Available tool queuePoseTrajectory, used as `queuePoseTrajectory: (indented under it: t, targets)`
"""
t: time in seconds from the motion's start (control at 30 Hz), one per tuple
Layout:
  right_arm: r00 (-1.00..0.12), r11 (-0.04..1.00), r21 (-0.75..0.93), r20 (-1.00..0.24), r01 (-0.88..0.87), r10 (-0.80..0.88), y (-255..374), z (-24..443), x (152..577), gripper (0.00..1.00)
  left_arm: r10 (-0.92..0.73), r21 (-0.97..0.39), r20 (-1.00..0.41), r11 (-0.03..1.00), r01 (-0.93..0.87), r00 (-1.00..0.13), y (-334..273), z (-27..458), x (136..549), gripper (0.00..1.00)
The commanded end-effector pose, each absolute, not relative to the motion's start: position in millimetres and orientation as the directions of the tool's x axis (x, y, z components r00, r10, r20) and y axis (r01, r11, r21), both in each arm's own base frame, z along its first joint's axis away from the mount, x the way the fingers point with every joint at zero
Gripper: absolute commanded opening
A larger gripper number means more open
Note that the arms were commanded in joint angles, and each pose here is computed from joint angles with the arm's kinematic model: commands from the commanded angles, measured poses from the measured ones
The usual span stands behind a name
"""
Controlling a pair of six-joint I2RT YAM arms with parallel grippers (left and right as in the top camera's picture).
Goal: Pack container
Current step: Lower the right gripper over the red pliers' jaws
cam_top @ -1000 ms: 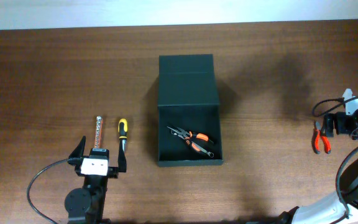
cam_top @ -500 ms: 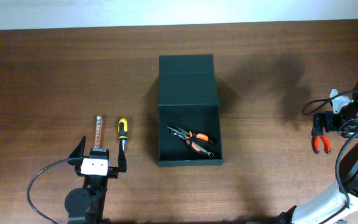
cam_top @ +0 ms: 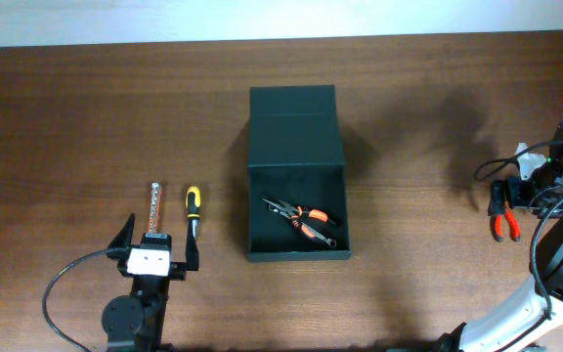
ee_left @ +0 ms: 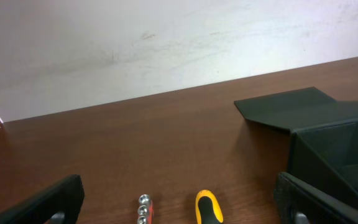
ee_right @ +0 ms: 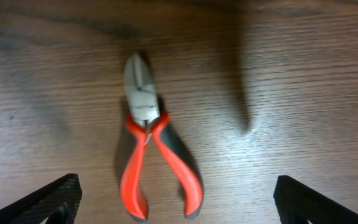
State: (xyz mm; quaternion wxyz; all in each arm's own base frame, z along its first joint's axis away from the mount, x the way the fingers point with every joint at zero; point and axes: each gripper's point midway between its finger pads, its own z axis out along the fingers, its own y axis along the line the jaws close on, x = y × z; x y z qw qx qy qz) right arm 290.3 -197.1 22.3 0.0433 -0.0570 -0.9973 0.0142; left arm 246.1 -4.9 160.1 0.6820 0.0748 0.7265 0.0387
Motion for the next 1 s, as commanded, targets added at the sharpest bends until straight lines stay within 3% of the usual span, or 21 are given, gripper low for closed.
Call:
queuePoseTrajectory:
  t: [0.0, 0.97]
  targets:
    - [-0.984, 0.987, -0.071, 0.101, 0.141, 0.148, -203, 19, 288, 0.99, 0.173, 0.171, -0.983, 0.984, 0.050, -0.062, -3, 158, 246, 0.99]
    - [-0.996, 0.991, -0.114, 0.049, 0.070, 0.076, -190, 17, 314, 0.99, 0.174, 0.171, -0.983, 0.984, 0.050, -0.062, -3, 158, 246, 0.99]
